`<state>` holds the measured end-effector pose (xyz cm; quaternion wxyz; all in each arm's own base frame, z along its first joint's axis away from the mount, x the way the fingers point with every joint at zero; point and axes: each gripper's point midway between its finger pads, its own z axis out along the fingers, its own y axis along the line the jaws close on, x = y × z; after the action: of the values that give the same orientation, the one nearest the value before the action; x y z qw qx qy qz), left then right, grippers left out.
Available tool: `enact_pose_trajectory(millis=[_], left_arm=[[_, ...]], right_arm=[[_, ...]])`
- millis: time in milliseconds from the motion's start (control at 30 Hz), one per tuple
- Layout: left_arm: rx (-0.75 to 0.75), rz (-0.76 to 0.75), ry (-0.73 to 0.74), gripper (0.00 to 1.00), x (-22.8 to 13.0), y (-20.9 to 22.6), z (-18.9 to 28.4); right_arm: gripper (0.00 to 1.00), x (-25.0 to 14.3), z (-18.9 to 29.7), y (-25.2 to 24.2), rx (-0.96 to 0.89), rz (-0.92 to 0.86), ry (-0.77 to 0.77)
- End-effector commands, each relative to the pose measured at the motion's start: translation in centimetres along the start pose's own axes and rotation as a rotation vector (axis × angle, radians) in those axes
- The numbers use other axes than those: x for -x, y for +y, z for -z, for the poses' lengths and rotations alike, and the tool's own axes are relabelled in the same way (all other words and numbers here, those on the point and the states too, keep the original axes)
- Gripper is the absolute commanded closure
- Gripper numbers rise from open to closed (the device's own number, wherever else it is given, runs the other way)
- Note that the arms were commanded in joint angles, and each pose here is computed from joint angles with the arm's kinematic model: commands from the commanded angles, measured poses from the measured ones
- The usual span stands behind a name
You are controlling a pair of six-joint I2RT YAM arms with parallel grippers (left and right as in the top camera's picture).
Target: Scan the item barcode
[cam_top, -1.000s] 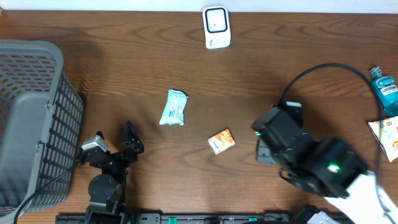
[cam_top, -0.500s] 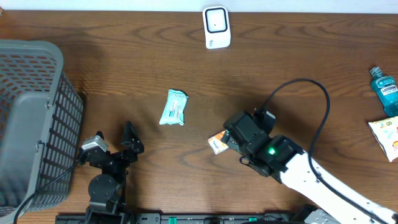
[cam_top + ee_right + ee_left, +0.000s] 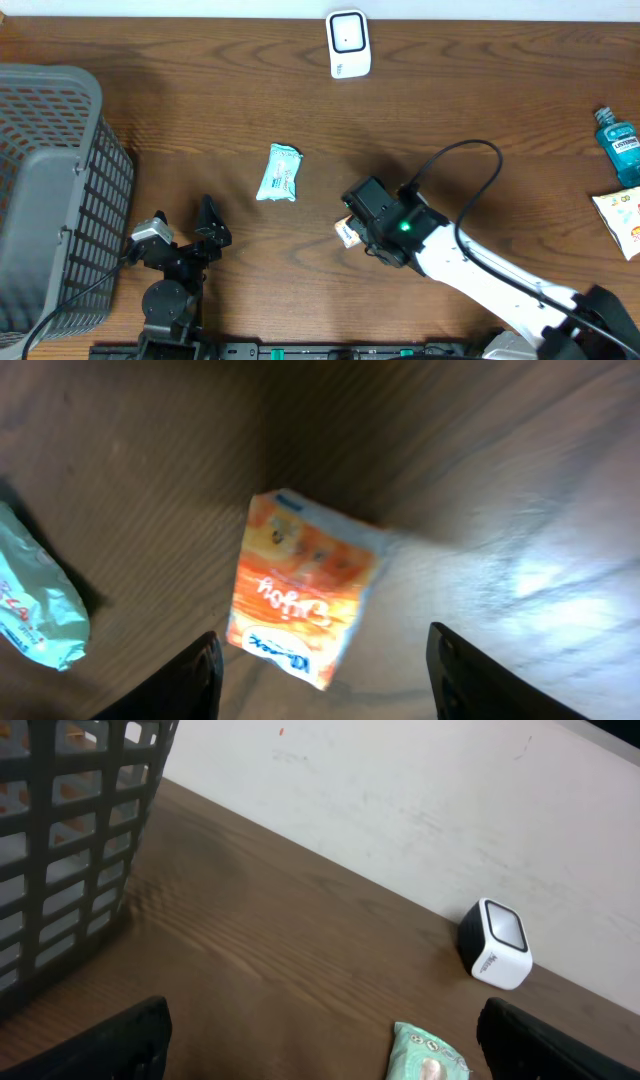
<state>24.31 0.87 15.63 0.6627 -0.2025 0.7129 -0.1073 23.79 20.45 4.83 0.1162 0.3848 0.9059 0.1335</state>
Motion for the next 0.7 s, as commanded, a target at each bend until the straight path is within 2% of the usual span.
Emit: enact_pose_trajectory(millis=[0, 233, 500, 667], left_arm=[[0.032, -0.005, 0.041, 0.02, -1.5, 0.9, -0.1], [0.032, -0.005, 0.041, 0.02, -1.5, 0.9, -0.1], [0.032, -0.005, 0.041, 0.02, -1.5, 0.9, -0.1], [0.032, -0.005, 0.041, 0.02, -1.5, 0.9, -0.1]], right_arm=[[0.42, -1.5, -1.1, -0.2, -0.017, -0.009, 0.057], [0.52, -1.8, -2.7, -1.2, -0.074, -0.005, 0.068], [0.53, -1.1, -3.2, -1.7, -0.094, -0.002, 0.024], [0.57, -0.9, -3.9, -2.4, -0.102, -0.003, 0.010]])
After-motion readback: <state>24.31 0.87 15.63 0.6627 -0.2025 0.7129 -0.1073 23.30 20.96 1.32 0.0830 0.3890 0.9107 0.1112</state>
